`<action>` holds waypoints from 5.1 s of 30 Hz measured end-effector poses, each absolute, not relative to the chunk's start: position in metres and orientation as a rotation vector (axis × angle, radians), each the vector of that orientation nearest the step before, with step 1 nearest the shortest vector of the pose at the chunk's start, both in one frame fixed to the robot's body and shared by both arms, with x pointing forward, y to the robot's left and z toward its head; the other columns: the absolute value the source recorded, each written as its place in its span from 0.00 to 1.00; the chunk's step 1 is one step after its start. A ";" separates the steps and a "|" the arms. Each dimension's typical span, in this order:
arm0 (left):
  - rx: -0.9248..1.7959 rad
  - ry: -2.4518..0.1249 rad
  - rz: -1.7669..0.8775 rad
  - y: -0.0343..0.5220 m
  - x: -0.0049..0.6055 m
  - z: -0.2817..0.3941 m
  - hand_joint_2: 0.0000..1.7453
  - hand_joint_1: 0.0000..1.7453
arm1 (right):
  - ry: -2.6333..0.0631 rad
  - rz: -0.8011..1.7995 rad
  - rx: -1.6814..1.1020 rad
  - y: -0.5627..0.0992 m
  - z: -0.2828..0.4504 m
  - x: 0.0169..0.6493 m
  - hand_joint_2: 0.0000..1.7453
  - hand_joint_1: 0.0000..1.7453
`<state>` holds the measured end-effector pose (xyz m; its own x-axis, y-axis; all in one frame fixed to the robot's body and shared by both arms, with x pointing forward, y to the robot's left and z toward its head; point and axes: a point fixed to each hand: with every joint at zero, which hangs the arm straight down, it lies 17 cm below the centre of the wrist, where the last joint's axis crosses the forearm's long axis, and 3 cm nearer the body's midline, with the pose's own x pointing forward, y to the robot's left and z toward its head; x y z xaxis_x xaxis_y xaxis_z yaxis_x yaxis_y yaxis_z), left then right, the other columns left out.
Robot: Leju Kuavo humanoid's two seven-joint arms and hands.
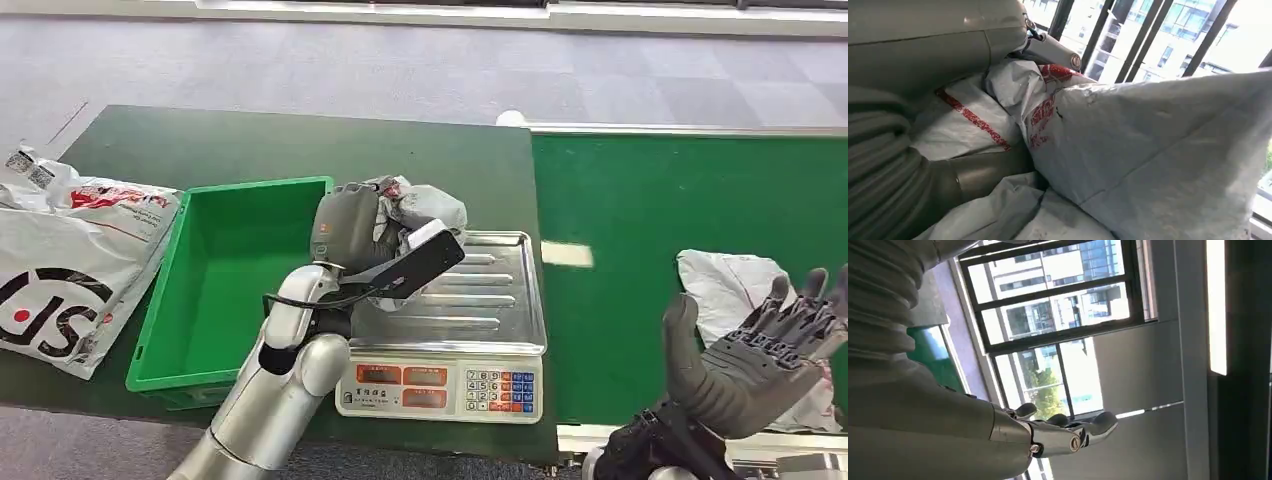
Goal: Moved the parcel from conveyor to table for the left to box.
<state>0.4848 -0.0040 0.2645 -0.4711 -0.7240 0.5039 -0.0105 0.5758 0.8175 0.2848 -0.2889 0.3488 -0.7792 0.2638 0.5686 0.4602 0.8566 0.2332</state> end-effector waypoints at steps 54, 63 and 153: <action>0.594 -1.882 -0.969 -0.004 0.485 0.265 1.00 1.00 | -2.495 -0.493 -0.528 -0.289 0.349 0.285 1.00 0.00; 0.594 -1.882 -0.969 -0.004 0.485 0.265 1.00 1.00 | -2.495 -0.493 -0.528 -0.289 0.349 0.285 1.00 0.00; 0.594 -1.883 -0.968 -0.004 0.485 0.265 1.00 1.00 | -2.495 -0.493 -0.528 -0.289 0.349 0.285 1.00 0.00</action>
<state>0.4846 -0.0039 0.2653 -0.4719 -0.7234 0.5039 -0.0117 0.5766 0.8169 0.2848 -0.2889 0.3488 -0.7792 0.2640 0.5685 0.4602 0.8567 0.2329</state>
